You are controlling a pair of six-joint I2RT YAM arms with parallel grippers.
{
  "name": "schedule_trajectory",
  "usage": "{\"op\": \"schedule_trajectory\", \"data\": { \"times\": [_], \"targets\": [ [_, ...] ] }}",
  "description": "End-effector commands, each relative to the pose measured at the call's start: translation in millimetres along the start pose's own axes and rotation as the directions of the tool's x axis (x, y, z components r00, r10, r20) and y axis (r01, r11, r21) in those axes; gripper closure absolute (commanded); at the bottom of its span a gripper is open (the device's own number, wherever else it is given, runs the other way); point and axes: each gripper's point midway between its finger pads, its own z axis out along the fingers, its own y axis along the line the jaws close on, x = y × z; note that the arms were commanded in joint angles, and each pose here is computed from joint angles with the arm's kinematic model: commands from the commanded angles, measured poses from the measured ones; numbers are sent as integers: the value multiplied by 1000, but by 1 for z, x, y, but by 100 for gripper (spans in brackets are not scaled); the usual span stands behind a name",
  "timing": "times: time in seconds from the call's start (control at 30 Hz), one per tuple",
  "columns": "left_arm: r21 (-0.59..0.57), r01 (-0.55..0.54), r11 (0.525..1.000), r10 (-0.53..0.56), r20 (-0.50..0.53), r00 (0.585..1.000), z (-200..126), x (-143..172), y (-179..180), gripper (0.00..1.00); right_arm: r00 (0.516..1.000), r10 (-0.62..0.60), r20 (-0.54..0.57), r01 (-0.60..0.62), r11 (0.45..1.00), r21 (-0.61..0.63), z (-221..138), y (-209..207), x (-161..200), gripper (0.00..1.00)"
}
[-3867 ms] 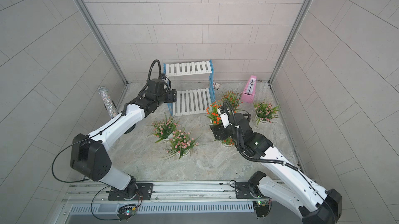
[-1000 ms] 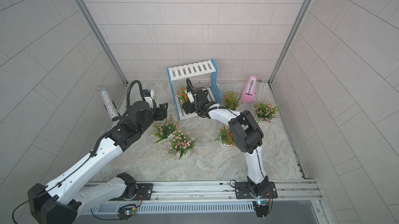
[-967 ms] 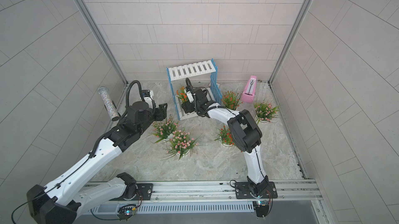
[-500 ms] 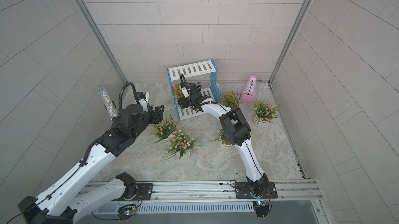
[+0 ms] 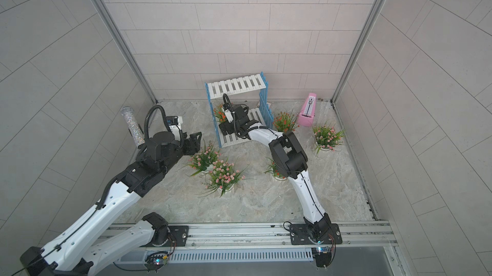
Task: Place the baby's breath potted plants on the rack by color
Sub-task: Place the baby's breath potted plant on the rack.
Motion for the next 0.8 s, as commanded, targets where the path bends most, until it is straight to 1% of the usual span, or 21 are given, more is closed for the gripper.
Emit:
{"op": "schedule_trajectory", "data": {
  "times": [0.0,0.17,0.27,0.43,0.53,0.6,0.67,0.73,0.77],
  "targets": [
    [11,24,1000,-25,30,999,-2,-6,-2,29,993,-46,105,45,999,10,-34,0,-37,1],
    [2,24,1000,-24,38,999,-3,-6,1,28,993,-21,117,24,999,-27,-66,3,-35,1],
    [5,24,1000,-25,31,999,-2,-4,1,28,994,-16,113,24,998,-66,-96,12,-28,1],
    [-12,27,1000,-27,1,1000,7,6,3,28,1000,15,11,-14,997,-73,-153,13,-1,1],
    [-32,33,999,-34,-28,999,14,17,6,28,999,38,-20,-39,996,-77,-188,15,14,2],
    [-46,35,998,-38,-47,998,19,24,9,28,999,49,-8,-49,997,-59,-212,14,19,2],
    [-57,38,998,-42,-63,997,22,30,11,28,997,75,31,-74,997,-27,-240,7,16,2],
    [-60,46,997,-50,-72,996,25,35,12,28,992,102,70,-105,994,34,-267,-7,14,1],
    [-59,50,997,-54,-76,996,27,38,12,28,990,114,77,-121,989,84,-279,-17,16,1]
  ]
}}
